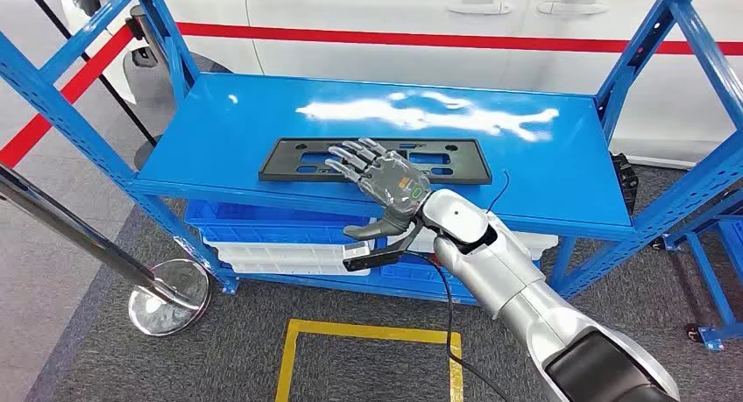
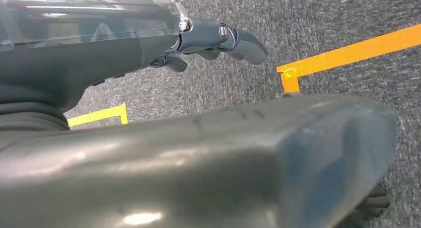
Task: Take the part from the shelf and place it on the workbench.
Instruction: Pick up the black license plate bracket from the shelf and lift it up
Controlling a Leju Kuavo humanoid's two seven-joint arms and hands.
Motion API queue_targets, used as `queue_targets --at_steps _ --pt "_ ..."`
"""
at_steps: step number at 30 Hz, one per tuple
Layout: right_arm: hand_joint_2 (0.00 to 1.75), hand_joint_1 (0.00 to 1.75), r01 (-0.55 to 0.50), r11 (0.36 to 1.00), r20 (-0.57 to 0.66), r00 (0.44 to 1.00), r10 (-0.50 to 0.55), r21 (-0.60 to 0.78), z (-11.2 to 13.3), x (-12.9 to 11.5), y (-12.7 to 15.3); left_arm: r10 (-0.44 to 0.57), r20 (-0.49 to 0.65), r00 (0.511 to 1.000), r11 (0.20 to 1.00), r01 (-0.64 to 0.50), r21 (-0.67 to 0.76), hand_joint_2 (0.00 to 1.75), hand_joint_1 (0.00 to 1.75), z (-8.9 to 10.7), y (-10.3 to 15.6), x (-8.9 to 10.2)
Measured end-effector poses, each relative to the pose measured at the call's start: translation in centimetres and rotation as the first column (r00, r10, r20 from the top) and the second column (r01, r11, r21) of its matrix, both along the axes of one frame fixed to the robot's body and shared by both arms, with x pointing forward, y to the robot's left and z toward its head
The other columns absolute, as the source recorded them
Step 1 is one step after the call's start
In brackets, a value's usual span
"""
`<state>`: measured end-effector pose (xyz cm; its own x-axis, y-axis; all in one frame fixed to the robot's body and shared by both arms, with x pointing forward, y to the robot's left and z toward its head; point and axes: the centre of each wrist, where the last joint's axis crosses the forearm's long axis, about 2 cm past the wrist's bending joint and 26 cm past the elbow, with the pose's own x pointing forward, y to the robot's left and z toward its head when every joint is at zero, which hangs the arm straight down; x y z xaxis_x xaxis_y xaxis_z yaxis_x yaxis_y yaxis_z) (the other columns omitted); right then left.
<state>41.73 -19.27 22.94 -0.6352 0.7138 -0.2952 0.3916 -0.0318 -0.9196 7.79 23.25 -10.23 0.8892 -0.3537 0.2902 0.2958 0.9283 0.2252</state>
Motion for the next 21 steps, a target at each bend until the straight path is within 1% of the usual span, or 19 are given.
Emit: queue_targets --at_steps 9,14,18,21 --pt "0.0 0.0 -0.01 1.0 0.003 1.0 0.01 0.012 0.0 0.0 0.2 -0.002 0.01 1.0 1.0 0.002 0.003 0.0 0.0 0.0 0.1 0.1" --pt "0.0 0.0 -0.009 1.0 0.001 1.0 0.009 0.019 0.7 0.6 0.4 -0.001 0.017 1.0 1.0 0.001 0.003 0.0 0.0 0.0 0.1 0.3" --pt "0.0 0.0 0.017 1.0 -0.045 0.999 -0.016 0.013 0.1 1.2 0.4 -0.001 0.016 1.0 1.0 0.001 0.002 0.0 0.0 0.0 0.1 0.3" --pt "0.0 0.0 0.062 0.998 -0.077 0.995 -0.062 -0.002 0.4 2.3 0.0 -0.002 0.017 1.0 1.0 0.002 0.002 0.0 0.0 0.1 0.1 0.3"
